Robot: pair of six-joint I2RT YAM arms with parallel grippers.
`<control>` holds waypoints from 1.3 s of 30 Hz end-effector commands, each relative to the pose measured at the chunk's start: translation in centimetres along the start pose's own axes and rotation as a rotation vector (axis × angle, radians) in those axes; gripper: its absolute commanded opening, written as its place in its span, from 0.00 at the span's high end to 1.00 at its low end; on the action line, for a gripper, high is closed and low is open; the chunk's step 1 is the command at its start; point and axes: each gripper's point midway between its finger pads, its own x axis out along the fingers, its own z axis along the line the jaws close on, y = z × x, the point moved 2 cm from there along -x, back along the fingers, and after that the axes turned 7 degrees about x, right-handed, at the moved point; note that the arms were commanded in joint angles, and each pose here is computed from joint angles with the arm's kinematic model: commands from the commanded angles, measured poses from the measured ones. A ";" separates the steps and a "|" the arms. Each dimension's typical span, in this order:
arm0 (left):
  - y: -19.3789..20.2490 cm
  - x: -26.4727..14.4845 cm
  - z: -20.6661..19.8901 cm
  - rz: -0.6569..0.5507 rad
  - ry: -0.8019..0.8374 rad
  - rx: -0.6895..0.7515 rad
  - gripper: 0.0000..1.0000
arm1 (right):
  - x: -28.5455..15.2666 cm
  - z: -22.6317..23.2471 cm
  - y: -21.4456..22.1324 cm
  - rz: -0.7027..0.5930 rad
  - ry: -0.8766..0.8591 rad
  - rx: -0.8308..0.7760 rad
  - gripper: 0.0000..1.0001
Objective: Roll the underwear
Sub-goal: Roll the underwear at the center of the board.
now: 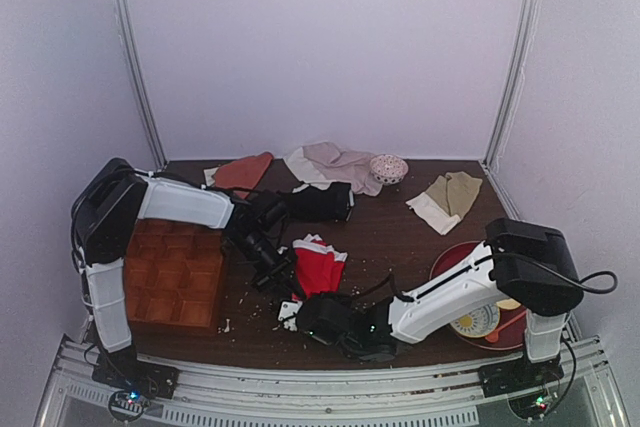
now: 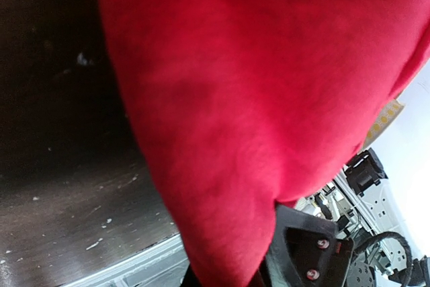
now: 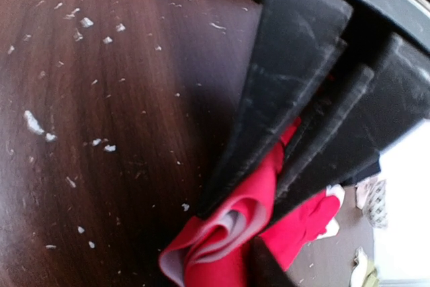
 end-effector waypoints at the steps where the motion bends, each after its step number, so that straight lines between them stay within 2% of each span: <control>1: 0.0 -0.1 0.0 0.006 0.023 -0.003 1.00 | 0.6 -0.7 -0.5 0.002 0.030 0.028 0.78; 7: -0.1 -0.1 0.0 0.005 0.026 -0.006 1.00 | 0.1 -0.8 -0.4 0.003 -0.003 0.063 1.00; 14: -0.6 -0.8 0.1 -0.016 0.035 -0.008 1.00 | -0.7 -0.7 -0.5 0.008 -0.087 0.124 1.00; 20: -1.2 -2.3 -0.3 -0.071 0.055 -0.001 0.81 | -1.2 -1.4 -0.7 0.023 -0.153 0.193 1.00; 26: -1.8 -3.5 -0.8 -0.117 0.087 0.007 0.52 | -1.4 -1.3 -0.7 0.039 -0.199 0.203 1.00; 39: -2.0 -4.5 -0.5 -0.165 0.099 0.004 0.53 | -2.1 -1.8 -1.9 0.090 -0.423 0.321 1.00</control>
